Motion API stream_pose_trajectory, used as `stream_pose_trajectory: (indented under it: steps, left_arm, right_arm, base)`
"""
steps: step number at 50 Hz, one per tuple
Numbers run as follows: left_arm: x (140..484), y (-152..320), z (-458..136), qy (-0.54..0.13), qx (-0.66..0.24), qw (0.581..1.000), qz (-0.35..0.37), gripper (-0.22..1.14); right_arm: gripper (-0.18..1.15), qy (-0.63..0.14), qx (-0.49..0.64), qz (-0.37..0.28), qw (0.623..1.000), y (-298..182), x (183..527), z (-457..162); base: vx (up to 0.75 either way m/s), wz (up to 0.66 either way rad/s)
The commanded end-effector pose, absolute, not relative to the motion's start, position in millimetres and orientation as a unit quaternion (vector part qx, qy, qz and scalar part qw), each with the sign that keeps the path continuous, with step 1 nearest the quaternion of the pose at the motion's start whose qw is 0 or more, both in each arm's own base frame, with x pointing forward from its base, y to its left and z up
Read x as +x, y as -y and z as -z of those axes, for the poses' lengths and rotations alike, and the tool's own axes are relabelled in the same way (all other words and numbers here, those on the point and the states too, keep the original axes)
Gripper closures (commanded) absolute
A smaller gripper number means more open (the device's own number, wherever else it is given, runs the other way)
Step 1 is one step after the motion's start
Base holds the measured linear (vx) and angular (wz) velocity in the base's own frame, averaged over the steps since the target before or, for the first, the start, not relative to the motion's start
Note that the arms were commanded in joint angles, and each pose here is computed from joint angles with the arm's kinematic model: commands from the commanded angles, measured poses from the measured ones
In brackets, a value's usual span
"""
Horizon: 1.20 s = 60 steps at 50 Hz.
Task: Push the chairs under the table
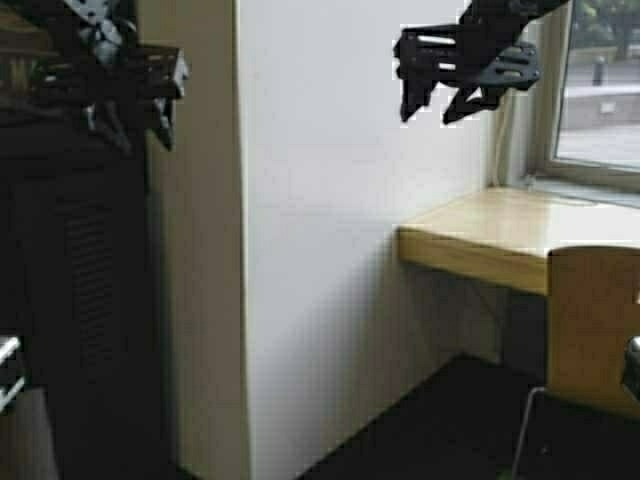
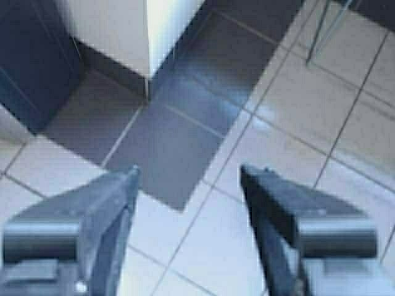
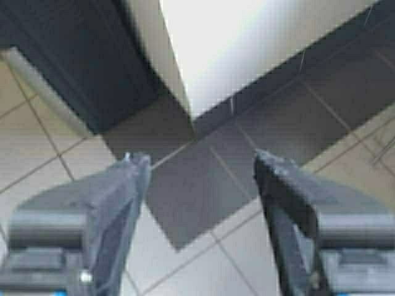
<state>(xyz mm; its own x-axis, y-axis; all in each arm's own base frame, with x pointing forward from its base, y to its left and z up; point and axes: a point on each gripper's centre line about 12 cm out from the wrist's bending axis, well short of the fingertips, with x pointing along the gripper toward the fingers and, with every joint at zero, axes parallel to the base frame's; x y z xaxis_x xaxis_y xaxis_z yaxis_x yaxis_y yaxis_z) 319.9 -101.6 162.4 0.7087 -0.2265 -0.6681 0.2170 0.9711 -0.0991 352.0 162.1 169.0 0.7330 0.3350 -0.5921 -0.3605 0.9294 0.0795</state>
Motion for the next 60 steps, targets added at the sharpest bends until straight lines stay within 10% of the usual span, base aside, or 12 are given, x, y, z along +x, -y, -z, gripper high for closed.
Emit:
stream_pose_trajectory:
  steps: [1, 60]
  left_arm:
    - [324, 102, -171, -0.348, -0.011, 0.930, 0.120, 0.06]
    - [325, 107, -141, -0.401, -0.014, 0.909, 0.114, 0.06]
  right_arm:
    - [0.09, -0.300, -0.018, -0.189, 0.935, -163, 354, -182]
    - [0.09, -0.339, -0.042, -0.191, 0.920, -166, 358, -158]
  base:
    - [-0.39, -0.04]
    - [-0.32, -0.21]
